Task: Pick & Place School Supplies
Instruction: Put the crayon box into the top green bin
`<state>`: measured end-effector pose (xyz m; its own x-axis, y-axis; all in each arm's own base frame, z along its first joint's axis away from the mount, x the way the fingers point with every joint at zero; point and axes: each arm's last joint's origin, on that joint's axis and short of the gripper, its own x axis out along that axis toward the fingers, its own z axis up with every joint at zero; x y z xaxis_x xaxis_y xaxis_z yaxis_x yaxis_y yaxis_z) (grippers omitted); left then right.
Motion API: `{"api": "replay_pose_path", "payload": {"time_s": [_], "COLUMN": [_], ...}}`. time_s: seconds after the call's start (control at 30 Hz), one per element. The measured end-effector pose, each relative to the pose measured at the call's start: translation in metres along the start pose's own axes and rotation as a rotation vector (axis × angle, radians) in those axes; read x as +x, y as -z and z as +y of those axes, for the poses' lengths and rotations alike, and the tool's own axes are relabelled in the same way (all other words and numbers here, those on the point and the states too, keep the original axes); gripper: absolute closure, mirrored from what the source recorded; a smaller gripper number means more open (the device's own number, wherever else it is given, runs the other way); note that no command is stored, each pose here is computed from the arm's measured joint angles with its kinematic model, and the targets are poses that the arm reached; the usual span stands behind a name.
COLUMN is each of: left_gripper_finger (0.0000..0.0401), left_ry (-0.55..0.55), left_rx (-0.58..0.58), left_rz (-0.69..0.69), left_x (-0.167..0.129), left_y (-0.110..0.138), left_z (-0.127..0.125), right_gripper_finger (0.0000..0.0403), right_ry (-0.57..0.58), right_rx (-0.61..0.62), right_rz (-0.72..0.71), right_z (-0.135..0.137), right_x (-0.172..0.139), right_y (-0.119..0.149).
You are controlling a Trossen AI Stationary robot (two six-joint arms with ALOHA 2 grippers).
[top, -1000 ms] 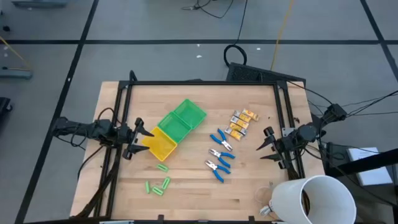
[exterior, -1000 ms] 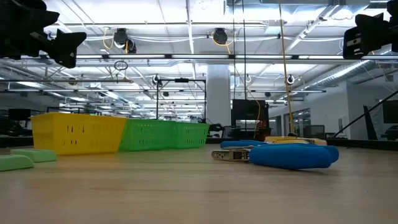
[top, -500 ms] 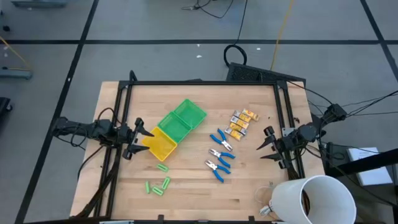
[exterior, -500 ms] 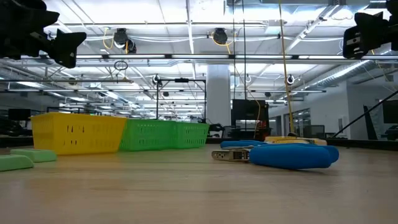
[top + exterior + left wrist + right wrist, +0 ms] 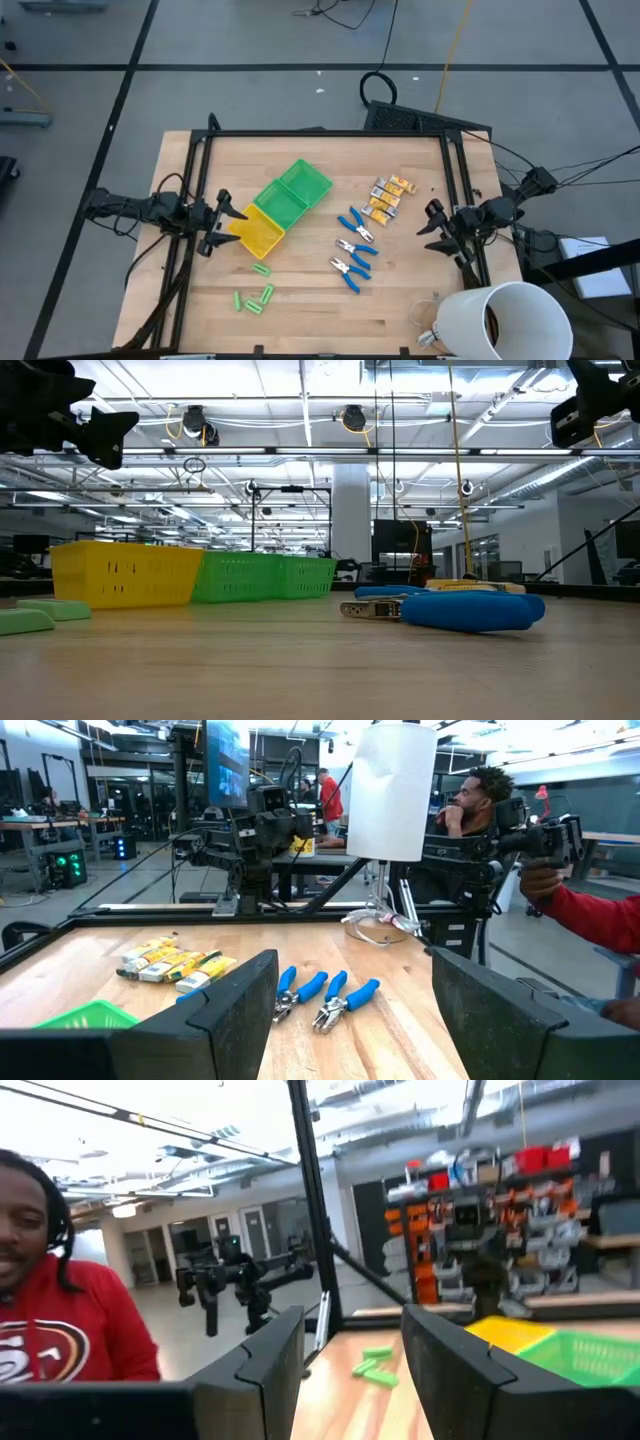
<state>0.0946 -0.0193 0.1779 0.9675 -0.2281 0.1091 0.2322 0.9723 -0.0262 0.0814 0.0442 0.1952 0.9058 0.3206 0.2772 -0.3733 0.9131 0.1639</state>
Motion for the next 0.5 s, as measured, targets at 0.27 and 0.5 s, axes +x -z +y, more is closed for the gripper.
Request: {"api": "replay_pose_path", "payload": {"time_s": [0.27, 0.5], "left_gripper_finger": [0.0132, 0.0132], "left_ry": [0.0, 0.0], "left_rx": [0.0, 0.0], "left_rz": [0.0, 0.0], "left_x": [0.0, 0.0], "left_y": [0.0, 0.0], "left_z": [0.0, 0.0], "right_gripper_finger": [0.0243, 0.0243], "right_ry": [0.253, 0.978], "right_rx": [-0.077, -0.241], "right_rz": [-0.013, 0.047], "right_z": [-0.007, -0.026], "right_x": [0.0, -0.007], "right_y": [0.0, 0.003]}}
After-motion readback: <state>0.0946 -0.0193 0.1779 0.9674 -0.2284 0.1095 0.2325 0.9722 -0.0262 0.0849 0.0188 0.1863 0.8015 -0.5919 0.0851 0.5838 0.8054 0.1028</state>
